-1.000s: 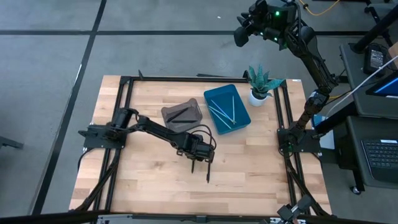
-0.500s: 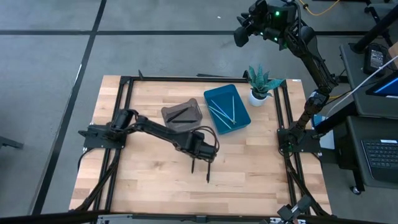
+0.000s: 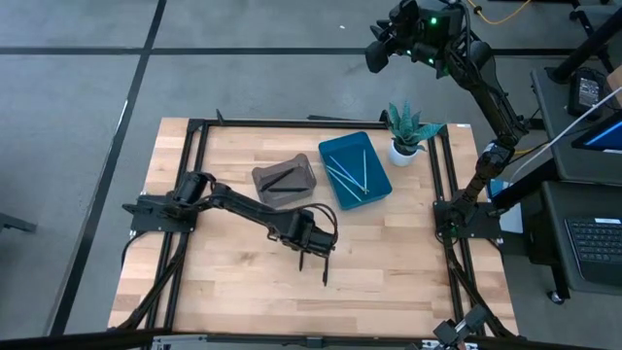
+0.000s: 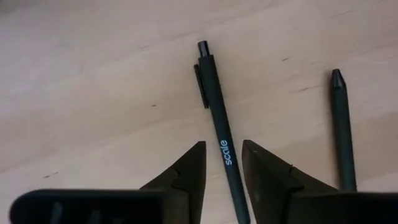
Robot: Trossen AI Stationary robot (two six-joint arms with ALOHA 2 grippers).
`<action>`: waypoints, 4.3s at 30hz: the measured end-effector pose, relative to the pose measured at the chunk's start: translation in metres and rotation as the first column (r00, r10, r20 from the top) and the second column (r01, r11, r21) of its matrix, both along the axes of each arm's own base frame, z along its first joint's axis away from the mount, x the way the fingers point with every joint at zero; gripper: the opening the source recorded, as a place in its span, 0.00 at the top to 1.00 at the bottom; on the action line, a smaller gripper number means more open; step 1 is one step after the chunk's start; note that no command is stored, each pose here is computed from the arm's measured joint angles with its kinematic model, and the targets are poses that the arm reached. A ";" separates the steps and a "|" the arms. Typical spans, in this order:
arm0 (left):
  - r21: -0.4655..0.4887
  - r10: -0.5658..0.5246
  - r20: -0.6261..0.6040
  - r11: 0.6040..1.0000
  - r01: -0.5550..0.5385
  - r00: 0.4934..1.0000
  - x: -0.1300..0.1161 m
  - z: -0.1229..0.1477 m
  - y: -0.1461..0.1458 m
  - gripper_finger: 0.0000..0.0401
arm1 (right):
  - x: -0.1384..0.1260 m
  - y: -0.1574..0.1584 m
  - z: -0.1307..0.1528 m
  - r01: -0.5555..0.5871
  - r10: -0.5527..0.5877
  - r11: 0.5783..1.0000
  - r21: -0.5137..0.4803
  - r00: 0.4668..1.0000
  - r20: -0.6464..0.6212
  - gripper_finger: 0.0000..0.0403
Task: Sort pens & pencils
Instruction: Put the left black pen into the black bin, then put the black pen into the black bin
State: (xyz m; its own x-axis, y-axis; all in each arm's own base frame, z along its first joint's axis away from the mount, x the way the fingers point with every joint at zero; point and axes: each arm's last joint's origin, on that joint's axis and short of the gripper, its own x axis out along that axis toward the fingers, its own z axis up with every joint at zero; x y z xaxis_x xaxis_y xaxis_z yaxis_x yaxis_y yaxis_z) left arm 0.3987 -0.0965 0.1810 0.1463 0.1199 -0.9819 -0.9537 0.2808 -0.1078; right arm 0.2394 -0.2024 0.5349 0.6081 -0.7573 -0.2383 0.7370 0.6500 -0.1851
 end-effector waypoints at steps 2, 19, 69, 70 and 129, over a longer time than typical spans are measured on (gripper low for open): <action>-0.003 0.006 0.003 1.000 -0.006 1.000 0.000 0.000 -0.001 0.74 | 0.000 0.000 0.000 0.000 0.000 1.000 0.000 1.000 0.000 0.77; -0.039 -0.007 -0.015 0.999 0.006 1.000 0.009 -0.026 -0.007 0.72 | 0.000 0.000 0.000 0.000 0.000 1.000 -0.001 1.000 0.002 0.77; -0.069 -0.053 -0.104 0.997 0.046 0.993 0.012 -0.006 -0.015 0.91 | 0.001 0.000 0.002 -0.024 0.024 1.000 -0.007 1.000 0.019 0.77; -0.067 -0.054 -0.109 0.997 0.047 0.993 0.012 -0.002 -0.015 0.90 | 0.001 0.000 0.002 -0.024 0.024 1.000 -0.007 1.000 0.019 0.77; 0.075 -0.493 -0.537 0.780 0.621 0.684 -0.059 0.068 0.151 0.95 | 0.000 -0.002 0.008 0.042 -0.038 0.998 -0.056 0.997 0.066 0.77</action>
